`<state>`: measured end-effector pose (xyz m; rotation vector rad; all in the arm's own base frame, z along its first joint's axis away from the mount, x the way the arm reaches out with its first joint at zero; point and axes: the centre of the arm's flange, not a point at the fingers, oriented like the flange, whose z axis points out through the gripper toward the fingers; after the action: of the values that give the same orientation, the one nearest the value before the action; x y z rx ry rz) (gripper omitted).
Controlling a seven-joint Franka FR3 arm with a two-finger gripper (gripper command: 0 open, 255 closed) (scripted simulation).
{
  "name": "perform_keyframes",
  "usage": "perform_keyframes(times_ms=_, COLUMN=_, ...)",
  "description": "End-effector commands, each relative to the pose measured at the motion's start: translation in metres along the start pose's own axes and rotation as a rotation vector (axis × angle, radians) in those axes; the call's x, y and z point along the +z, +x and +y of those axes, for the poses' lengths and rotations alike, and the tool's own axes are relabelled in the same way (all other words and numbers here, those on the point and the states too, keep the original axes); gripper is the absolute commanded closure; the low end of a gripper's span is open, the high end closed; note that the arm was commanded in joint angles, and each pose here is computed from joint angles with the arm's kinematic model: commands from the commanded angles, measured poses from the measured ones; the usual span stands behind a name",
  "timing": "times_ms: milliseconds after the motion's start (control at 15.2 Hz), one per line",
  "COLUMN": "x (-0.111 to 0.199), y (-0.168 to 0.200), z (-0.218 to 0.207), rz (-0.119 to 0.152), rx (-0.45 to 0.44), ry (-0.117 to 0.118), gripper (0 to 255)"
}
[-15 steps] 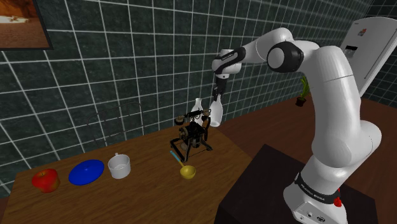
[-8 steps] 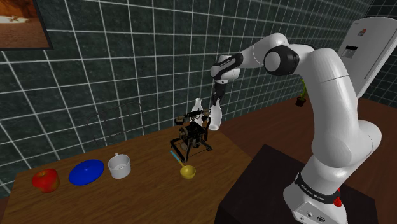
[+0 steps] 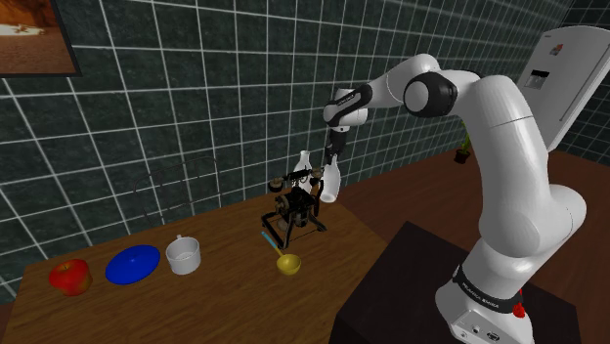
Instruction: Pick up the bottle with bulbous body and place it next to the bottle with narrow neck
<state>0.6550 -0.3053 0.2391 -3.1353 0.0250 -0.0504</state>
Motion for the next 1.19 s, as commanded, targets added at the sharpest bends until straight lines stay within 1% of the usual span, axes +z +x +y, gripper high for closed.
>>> perform_keyframes(times_ms=0, x=0.0, y=0.0, z=0.0, rz=0.001, rx=0.0, ry=0.0, gripper=255)
perform_keyframes(times_ms=66, x=0.0, y=0.0, z=0.0, rz=0.001, rx=0.0, ry=0.0, gripper=0)
perform_keyframes(times_ms=396, x=0.0, y=0.0, z=0.0, rz=0.001, rx=0.0, ry=0.0, gripper=0)
perform_keyframes(times_ms=660, x=-0.05, y=0.0, z=0.0, rz=0.001, rx=0.0, ry=0.0, gripper=0)
perform_keyframes(times_ms=1122, x=-0.05, y=0.0, z=0.0, rz=0.001, rx=0.0, ry=0.0, gripper=0)
